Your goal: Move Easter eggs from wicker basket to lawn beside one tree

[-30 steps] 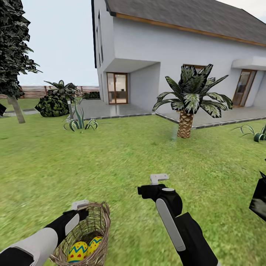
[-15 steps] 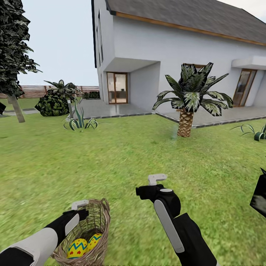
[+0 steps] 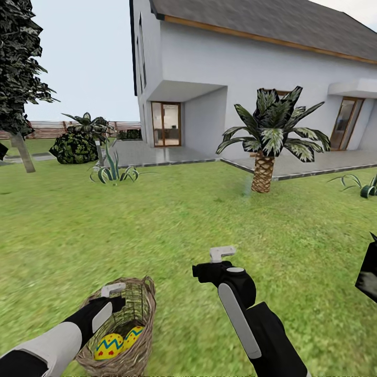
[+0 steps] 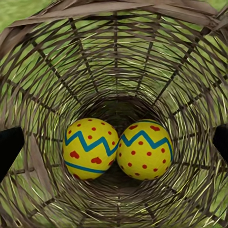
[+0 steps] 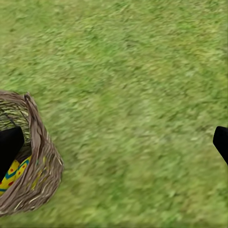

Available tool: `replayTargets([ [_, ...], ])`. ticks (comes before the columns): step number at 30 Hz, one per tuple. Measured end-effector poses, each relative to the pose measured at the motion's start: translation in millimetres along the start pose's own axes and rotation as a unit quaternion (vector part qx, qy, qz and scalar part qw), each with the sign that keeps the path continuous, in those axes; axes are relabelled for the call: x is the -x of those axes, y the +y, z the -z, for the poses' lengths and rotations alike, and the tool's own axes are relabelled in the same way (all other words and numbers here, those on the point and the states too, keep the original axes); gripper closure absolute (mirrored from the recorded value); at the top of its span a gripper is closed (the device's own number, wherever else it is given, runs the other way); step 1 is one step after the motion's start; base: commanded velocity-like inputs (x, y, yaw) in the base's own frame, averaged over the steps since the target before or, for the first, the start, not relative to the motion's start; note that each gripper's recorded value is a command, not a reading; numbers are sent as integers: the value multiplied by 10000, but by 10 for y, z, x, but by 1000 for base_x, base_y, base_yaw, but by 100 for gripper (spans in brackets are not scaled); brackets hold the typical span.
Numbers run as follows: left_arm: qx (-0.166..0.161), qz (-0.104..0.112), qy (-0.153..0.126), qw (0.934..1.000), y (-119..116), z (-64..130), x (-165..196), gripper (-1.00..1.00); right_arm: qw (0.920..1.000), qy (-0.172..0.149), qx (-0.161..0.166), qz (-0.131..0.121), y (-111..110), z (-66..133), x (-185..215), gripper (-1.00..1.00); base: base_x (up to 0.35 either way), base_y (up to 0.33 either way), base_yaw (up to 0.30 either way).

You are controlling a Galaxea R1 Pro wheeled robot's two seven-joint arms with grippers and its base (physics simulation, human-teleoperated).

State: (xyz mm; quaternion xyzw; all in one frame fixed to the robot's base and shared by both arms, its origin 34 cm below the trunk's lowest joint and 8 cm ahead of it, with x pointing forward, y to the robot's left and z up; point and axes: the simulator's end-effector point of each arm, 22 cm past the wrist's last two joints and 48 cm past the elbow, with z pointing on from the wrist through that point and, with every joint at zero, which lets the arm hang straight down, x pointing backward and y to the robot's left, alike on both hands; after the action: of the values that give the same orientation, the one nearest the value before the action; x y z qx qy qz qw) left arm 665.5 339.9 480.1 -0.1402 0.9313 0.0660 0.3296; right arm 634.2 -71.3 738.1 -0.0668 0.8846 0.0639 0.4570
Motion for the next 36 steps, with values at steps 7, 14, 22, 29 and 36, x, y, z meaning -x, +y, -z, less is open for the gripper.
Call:
replayTargets([
  [7,-83,68,249,9996,-75,-42,59,-100,10000,0,9,-1,2,-60,-141,-100,0,0,0],
  [14,-315,296,660,9969,-213,-5,238,-100,10000,1,12,-2,2,-120,-285,-100,0,0,0],
  [22,-406,304,762,9958,-270,-41,264,-100,10000,0,8,1,-2,-189,-452,-100,0,0,0],
  [29,-403,304,771,9957,-255,-134,152,-100,10000,2,1,2,-6,-249,-601,-100,0,0,0],
  [36,-311,298,889,9951,-97,-241,-9,-100,10000,1,1,1,-7,-307,-750,-100,0,0,0],
])
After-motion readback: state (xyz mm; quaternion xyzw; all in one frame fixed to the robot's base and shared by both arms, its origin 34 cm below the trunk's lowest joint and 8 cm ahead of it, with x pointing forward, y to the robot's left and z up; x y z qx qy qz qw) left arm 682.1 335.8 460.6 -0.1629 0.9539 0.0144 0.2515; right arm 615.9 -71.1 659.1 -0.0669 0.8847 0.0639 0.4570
